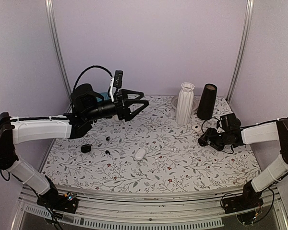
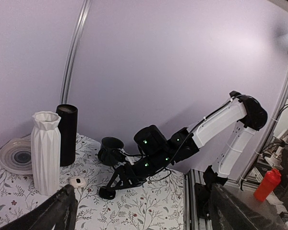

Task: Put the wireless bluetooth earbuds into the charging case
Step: Place the charging case with the earbuds at the center of the board.

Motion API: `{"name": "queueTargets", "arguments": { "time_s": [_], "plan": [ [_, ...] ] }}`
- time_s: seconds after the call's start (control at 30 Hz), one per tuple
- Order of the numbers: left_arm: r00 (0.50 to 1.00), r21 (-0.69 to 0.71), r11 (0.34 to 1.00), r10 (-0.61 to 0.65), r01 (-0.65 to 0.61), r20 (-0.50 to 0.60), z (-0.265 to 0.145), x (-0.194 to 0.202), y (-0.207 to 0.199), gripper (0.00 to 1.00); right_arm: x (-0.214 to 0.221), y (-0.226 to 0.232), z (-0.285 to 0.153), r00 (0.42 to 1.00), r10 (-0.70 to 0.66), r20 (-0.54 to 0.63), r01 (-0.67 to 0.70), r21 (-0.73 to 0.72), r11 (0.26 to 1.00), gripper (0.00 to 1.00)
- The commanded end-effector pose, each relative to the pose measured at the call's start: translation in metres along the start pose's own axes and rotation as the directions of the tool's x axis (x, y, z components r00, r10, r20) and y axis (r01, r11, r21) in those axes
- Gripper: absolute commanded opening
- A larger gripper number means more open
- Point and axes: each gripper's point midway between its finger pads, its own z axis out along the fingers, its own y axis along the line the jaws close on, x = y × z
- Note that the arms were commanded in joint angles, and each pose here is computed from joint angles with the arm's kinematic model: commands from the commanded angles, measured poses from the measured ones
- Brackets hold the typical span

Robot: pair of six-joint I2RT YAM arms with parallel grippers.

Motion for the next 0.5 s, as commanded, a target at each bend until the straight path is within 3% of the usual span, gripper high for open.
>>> {"name": "queueTargets", "arguments": {
  "time_s": [0.0,0.23,0.47],
  "plan": [
    [1.0,-0.014,1.0,0.005,-0.005,0.005,-0.004,-0.002,0.004,0.96,-0.013,0.006,-0.015,0.998,-0.034,0.049,0.034,0.005,0.999,0.79],
    [1.0,-0.018,1.0,0.004,-0.004,0.002,-0.004,0.0,0.006,0.96,-0.023,0.033,-0.038,0.987,-0.123,0.102,0.13,-0.06,0.99,0.99],
    [1.0,-0.02,1.0,0.003,-0.003,-0.001,-0.004,0.003,0.007,0.96,-0.026,0.096,-0.073,0.943,-0.256,0.214,0.295,-0.173,0.94,0.99]
  ]
}}
